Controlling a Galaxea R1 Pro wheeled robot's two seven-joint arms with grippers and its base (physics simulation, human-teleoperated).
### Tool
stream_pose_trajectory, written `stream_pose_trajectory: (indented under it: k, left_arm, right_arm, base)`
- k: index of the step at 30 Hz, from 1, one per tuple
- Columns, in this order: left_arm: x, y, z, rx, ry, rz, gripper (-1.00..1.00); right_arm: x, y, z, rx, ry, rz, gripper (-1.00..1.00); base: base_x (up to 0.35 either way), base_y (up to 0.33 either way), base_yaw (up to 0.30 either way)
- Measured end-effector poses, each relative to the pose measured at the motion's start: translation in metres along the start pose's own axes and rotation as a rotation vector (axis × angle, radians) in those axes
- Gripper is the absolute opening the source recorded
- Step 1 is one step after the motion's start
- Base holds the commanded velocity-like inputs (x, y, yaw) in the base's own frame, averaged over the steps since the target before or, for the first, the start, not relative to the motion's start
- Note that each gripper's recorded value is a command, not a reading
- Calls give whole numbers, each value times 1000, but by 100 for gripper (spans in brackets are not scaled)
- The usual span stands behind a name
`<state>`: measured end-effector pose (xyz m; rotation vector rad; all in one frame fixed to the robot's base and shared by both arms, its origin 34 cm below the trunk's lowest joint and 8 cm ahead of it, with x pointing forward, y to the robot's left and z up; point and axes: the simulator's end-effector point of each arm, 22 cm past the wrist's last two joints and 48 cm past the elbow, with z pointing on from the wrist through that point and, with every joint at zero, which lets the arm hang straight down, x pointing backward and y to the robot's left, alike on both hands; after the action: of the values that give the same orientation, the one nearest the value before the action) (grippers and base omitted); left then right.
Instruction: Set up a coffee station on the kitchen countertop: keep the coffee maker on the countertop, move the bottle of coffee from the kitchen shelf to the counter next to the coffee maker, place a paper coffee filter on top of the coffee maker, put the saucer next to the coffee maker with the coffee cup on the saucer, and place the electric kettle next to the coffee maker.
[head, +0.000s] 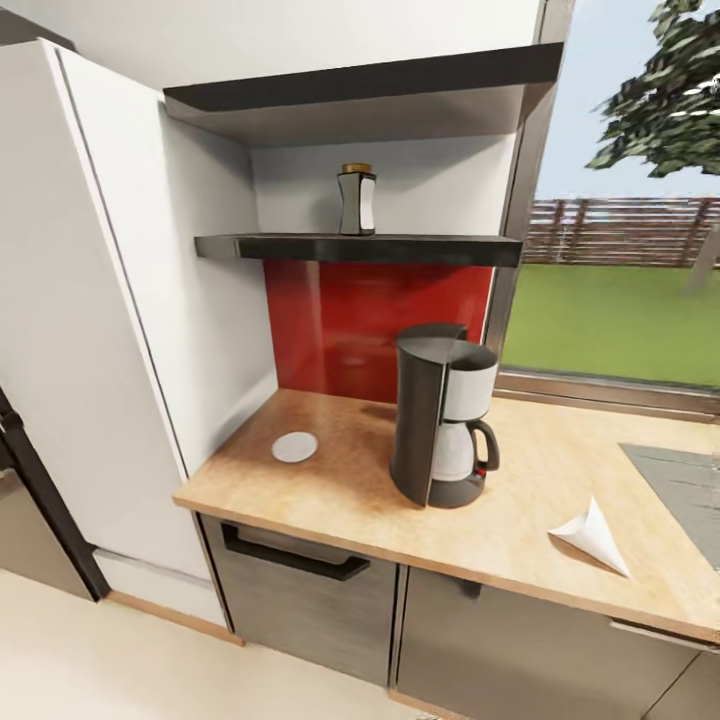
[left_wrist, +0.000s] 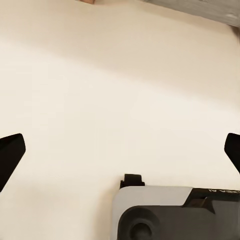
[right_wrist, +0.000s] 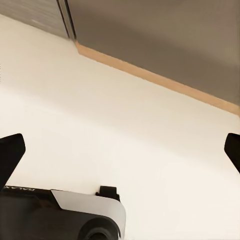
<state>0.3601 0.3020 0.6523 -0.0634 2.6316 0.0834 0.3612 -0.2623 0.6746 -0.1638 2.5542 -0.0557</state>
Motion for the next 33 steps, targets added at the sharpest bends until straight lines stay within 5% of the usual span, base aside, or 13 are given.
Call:
stream_pose_trajectory:
  k: [21,28,33]
  left_arm:
    - [3,5,0,-3,11,12,100]
    - [98,22,-21,-23,208,28,100]
    - [138,28,-36,-44,279,34,100]
  right_arm:
    - [0,0,0,-1,1,2,100]
    - [10,2,-1,-6,22,2,100]
    - [13,4,-1,-11,28,2,100]
  base:
    - [-20,233,-249]
    - [-5,8,-21]
    - [0,0,-1]
